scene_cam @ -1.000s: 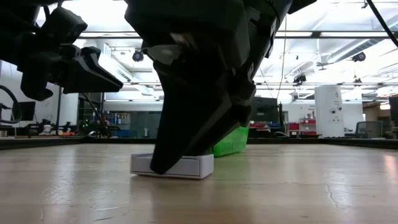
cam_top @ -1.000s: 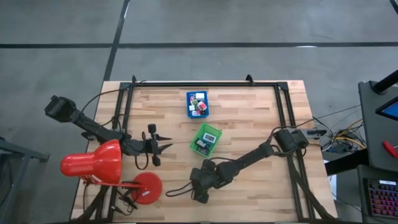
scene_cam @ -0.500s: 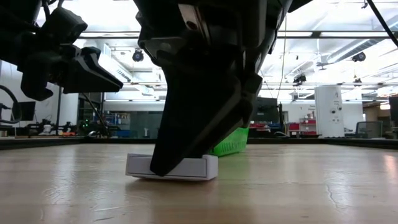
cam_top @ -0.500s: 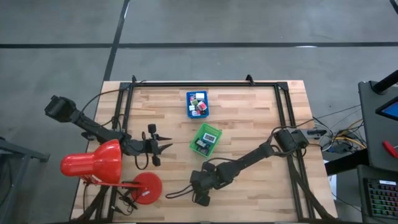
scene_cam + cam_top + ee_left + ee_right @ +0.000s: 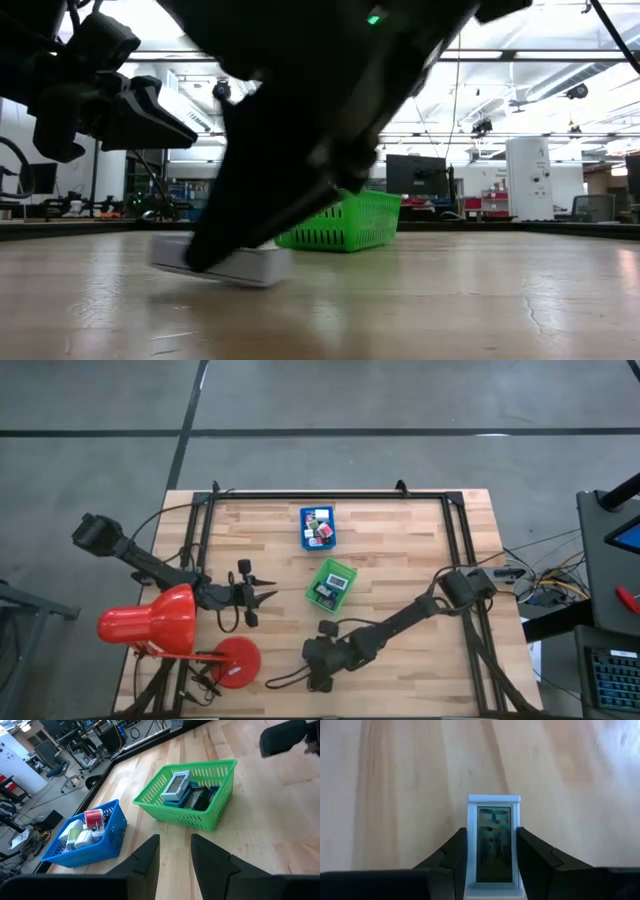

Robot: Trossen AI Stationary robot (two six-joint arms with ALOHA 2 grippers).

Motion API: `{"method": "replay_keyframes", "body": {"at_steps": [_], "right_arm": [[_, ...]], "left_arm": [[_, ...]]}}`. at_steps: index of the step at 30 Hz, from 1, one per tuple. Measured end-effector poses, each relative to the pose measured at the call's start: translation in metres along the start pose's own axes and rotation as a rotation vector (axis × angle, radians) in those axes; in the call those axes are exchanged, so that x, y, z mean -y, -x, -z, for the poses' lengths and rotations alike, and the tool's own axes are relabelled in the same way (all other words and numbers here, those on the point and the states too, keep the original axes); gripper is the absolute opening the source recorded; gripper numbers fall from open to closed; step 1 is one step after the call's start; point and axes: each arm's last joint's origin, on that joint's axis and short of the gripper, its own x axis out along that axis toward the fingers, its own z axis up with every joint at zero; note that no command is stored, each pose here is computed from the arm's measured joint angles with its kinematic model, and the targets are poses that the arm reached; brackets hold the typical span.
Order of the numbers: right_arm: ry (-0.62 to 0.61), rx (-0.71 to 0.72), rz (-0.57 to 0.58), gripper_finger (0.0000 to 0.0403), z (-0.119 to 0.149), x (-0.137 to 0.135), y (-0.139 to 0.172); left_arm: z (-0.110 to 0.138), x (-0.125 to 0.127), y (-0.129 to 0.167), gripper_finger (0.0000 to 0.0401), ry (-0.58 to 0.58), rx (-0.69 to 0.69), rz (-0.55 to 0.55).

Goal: Pick & Place Office items
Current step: Put the white digital clock into the green bin

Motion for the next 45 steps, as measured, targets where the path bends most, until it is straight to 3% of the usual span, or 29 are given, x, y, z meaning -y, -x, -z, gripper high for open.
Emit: {"method": "replay_keyframes", "body": {"at_steps": [15,20,29,34,40,45], "right_arm": [[0.225,0.411,-0.064,0.0123,-0.021,-0.018,-0.003],[0.307,0.56,-0.116,0.0123,-0.017,-0.018,-0.002],[0.347,1.013,-0.319,0.0123,0.017,0.006,0.014],[0.298,1.032,-0.35,0.0123,0.033,0.017,0.015],[0.289,1.035,-0.343,0.0123,0.031,0.017,0.016],[0.231,1.017,-0.221,0.0123,0.026,0.017,0.014]], "left_arm": [[0.001,0.0,0.0,0.0112,0.012,-0.003,0.001],[0.001,0.0,0.0,0.0112,0.012,-0.003,0.001],[0.001,0.0,0.0,0.0112,0.015,-0.002,0.005],[0.001,0.0,0.0,0.0112,0.015,-0.003,0.005],[0.001,0.0,0.0,0.0112,0.015,-0.003,0.005],[0.001,0.0,0.0,0.0112,0.018,-0.003,0.005]]}}
